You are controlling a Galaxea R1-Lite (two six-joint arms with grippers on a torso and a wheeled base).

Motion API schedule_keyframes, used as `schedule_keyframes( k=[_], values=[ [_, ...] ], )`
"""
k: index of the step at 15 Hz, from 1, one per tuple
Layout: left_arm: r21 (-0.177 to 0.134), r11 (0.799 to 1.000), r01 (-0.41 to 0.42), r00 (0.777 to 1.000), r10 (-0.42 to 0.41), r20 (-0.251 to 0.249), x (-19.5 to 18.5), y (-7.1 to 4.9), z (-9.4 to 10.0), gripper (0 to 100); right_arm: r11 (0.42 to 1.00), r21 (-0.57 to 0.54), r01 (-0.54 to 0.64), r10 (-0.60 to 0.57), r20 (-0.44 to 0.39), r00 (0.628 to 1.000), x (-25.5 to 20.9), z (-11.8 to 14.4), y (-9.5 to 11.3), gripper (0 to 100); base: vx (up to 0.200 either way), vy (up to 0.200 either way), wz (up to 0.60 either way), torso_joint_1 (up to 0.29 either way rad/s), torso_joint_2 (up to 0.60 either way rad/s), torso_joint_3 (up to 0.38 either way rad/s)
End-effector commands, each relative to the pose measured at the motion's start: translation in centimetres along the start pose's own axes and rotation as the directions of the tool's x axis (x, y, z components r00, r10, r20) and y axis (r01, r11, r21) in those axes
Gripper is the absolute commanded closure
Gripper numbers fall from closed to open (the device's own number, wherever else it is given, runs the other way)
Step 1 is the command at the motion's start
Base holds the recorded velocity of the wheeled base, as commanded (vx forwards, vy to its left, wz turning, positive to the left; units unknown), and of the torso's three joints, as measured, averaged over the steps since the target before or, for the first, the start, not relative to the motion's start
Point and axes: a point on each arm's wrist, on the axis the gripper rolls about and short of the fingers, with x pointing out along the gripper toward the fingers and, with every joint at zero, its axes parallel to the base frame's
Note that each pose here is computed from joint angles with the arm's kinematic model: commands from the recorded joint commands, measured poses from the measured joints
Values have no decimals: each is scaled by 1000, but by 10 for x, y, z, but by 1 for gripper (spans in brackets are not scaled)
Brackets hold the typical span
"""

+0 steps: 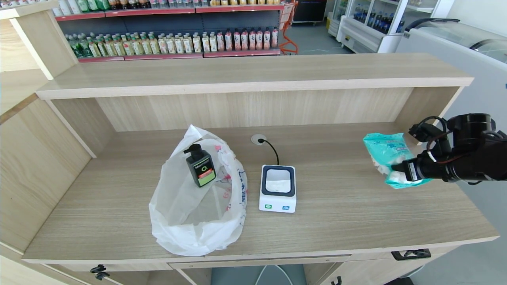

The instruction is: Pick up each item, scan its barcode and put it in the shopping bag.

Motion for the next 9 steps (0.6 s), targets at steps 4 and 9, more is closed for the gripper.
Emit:
schedule_keyframes(
  k=[4,9],
  values=[
    [0,1000,-1,1000,1,-2,0,0,0,0,999,-34,20,-16,100,995,-34,20,10,100,0,0,0,0,0,0],
    [0,1000,-1,1000,1,-2,0,0,0,0,993,-118,30,5,285,958,-85,52,37,100,0,0,0,0,0,0]
  ],
)
